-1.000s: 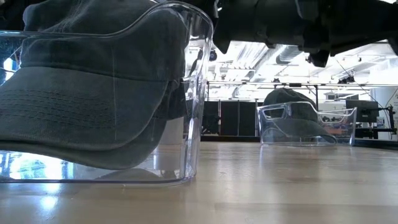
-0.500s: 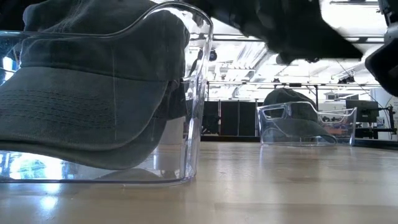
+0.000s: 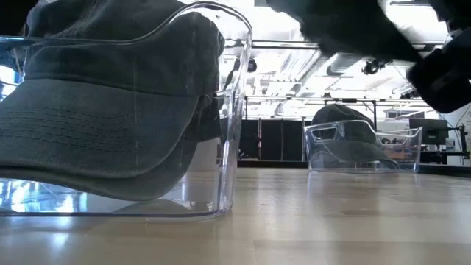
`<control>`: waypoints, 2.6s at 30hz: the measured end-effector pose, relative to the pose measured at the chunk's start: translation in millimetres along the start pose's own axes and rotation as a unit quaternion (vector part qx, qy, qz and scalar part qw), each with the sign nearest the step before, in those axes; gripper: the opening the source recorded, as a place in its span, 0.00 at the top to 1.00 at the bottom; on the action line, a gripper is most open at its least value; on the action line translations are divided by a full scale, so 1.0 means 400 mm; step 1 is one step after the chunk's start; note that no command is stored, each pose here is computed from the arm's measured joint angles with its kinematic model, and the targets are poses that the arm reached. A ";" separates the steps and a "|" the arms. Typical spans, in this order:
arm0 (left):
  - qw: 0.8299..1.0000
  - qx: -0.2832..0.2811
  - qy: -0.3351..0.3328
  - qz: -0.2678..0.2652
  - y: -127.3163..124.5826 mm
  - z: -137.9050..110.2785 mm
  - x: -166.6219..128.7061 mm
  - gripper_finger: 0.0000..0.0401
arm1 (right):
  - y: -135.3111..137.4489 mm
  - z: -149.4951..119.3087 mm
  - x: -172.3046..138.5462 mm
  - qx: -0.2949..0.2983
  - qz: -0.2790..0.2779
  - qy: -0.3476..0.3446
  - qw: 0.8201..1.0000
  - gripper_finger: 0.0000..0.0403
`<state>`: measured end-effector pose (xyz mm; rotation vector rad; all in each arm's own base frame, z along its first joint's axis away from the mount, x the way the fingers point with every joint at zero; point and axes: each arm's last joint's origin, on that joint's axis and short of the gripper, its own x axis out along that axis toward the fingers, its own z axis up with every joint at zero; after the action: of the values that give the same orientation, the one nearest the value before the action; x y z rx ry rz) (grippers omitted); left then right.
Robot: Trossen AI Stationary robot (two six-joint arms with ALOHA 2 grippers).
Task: Pick & Place hat
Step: Put the dark green cap into the top transparent bin
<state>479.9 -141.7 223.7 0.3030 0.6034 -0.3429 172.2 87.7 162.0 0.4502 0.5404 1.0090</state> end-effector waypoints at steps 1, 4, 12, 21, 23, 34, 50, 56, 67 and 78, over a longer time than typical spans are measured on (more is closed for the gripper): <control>1.000 -0.002 -0.012 -0.005 -0.008 0.002 0.012 1.00 | -0.001 0.000 0.000 0.001 -0.004 -0.001 1.000 0.40; 1.000 -0.019 0.020 -0.005 -0.013 -0.035 0.044 1.00 | -0.003 0.000 0.000 0.002 -0.016 -0.005 1.000 0.40; 0.992 -0.085 0.073 0.062 0.034 -0.098 0.076 1.00 | -0.006 -0.002 0.000 0.006 -0.027 -0.006 1.000 0.40; 0.984 -0.150 -0.081 -0.050 0.036 -0.133 0.088 1.00 | -0.020 -0.031 -0.002 0.000 -0.068 0.040 0.997 0.40; 0.974 -0.153 -0.121 -0.114 0.016 -0.112 0.084 1.00 | -0.022 -0.033 -0.002 -0.001 -0.074 0.042 0.996 0.40; 0.931 -0.268 -0.120 -0.218 0.010 -0.111 0.090 0.92 | -0.022 -0.033 -0.002 0.000 -0.075 0.042 0.996 0.40; 0.885 -0.400 -0.073 -0.226 -0.008 -0.130 0.109 0.18 | -0.022 -0.033 -0.002 -0.002 -0.076 0.042 0.996 0.40; 0.890 -0.387 -0.115 -0.211 -0.041 -0.101 0.104 0.17 | -0.022 -0.033 -0.002 -0.003 -0.076 0.041 0.996 0.40; 0.893 -0.394 -0.130 -0.173 -0.054 -0.095 0.105 0.16 | -0.021 -0.031 -0.002 -0.005 -0.074 0.038 0.997 0.40; 0.893 -0.402 -0.116 -0.167 -0.060 -0.130 0.161 0.16 | -0.018 -0.025 -0.001 -0.014 -0.066 0.029 0.997 0.40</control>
<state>494.1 -158.4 140.2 -0.6432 0.5131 -0.4206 170.7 84.9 149.9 0.3557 0.5998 0.9036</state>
